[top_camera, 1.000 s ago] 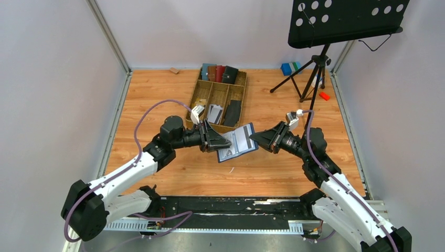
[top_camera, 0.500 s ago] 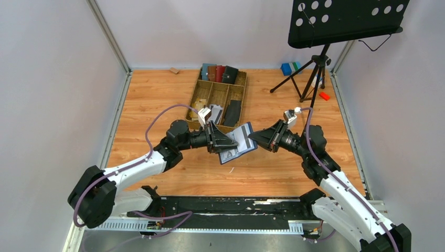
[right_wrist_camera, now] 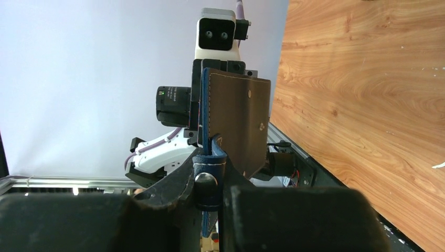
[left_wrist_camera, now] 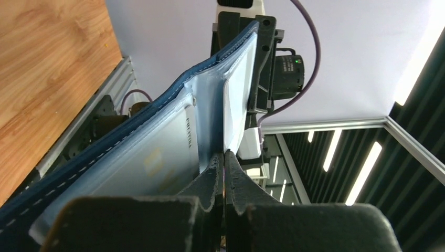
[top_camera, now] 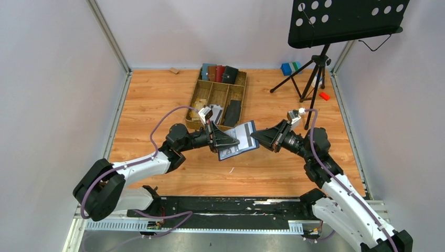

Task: Take the credit cards out of the card holder
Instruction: Remove the credit card from the card holder.

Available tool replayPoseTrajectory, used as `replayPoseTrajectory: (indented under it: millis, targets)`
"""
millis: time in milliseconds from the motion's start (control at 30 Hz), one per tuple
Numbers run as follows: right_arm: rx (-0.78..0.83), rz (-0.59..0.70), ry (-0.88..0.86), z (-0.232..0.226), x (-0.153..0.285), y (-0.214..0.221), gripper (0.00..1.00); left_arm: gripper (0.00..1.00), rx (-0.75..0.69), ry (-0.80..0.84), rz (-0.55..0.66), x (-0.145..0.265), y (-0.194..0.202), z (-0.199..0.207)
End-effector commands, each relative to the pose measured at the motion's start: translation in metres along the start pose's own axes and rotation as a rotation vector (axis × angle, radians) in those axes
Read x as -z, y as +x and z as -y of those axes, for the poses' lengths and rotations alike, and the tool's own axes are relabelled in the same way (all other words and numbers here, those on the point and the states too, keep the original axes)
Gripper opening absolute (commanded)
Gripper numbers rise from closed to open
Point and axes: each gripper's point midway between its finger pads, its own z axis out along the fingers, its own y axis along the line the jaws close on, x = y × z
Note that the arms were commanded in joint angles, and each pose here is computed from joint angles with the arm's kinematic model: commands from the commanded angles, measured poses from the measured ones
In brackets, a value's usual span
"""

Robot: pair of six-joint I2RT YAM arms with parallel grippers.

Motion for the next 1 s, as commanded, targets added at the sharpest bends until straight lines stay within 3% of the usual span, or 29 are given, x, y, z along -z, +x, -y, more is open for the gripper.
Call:
replayPoseTrajectory:
  millis: [0,667,833,967]
  targets:
    - [-0.038,0.05,-0.043,-0.01,0.01,-0.002,0.0,0.0,-0.037,0.099,0.022,0.001,-0.001,0.023]
    - [-0.044,0.046,-0.046,-0.007,0.014,-0.008,0.01,0.0,-0.068,0.021,0.006,0.001,0.002,0.01]
    - [-0.022,0.032,-0.042,-0.009,0.014,-0.006,0.3,0.0,-0.069,0.037,-0.004,-0.003,0.001,0.014]
    - [-0.002,0.028,-0.021,-0.007,0.014,-0.005,0.4,0.0,-0.076,0.056,-0.02,-0.008,0.001,0.02]
